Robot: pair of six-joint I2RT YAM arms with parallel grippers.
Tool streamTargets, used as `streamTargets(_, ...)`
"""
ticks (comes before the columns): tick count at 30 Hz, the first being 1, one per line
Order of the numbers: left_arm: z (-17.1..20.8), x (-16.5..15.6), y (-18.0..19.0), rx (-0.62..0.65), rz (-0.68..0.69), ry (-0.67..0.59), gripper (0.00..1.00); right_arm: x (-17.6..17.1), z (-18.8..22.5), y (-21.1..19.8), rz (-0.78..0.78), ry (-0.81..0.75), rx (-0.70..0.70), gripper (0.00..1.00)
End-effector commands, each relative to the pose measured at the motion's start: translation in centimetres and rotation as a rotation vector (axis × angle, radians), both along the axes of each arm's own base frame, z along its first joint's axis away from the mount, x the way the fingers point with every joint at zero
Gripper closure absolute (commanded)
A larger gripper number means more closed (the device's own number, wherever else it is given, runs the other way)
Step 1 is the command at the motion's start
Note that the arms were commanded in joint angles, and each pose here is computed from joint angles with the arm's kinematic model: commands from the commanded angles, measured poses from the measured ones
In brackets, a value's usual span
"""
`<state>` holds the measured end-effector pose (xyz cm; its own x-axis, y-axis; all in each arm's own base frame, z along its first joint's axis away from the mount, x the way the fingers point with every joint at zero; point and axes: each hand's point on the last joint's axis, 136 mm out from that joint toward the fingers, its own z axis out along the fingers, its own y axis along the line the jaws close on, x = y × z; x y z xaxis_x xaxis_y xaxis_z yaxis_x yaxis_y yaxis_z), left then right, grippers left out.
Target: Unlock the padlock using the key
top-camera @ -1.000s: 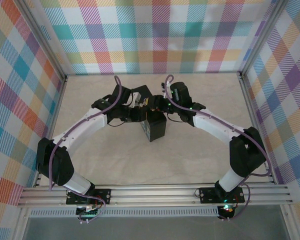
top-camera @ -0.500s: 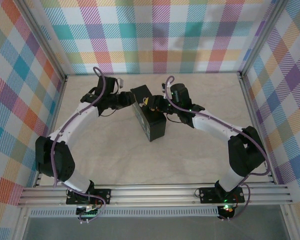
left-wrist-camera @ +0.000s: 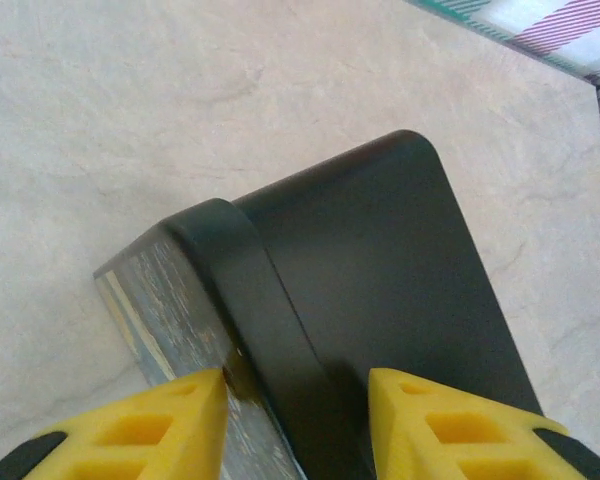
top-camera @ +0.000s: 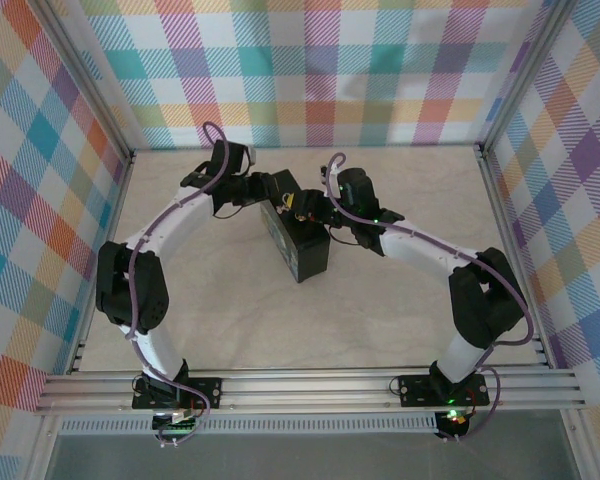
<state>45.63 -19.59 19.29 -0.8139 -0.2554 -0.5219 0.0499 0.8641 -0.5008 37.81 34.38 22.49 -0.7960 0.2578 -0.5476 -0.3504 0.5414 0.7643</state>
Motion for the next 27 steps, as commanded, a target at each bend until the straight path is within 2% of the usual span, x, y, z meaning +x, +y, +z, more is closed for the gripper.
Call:
streamTargets(1,-2.0,-0.2,0.6,0.048,-0.011,0.037,0.62,-0.3,-0.6,1.1,0.021,0.009,0.005,0.79)
streamTargets(9,-2.7,-1.3,-0.2,0.022,-0.059,0.063,0.68,0.8,-1.5,2.4,0.013,-0.002,0.004,0.79)
streamTargets(12,-2.3,-1.3,0.4,0.039,-0.039,0.057,0.68,0.9,-1.2,2.3,0.005,-0.019,0.004,0.79)
streamTargets(16,-0.7,-0.9,0.8,0.041,-0.035,0.031,0.64,0.8,1.0,1.3,-0.009,-0.092,-0.013,0.77)
streamTargets(22,2.1,-0.5,0.6,0.030,-0.042,-0.014,0.58,1.5,4.4,-2.8,-0.077,-0.142,-0.032,0.76)
streamTargets(27,4.0,-0.6,0.9,0.035,-0.039,-0.043,0.55,2.1,3.0,-8.7,-0.183,-0.104,-0.066,0.76)
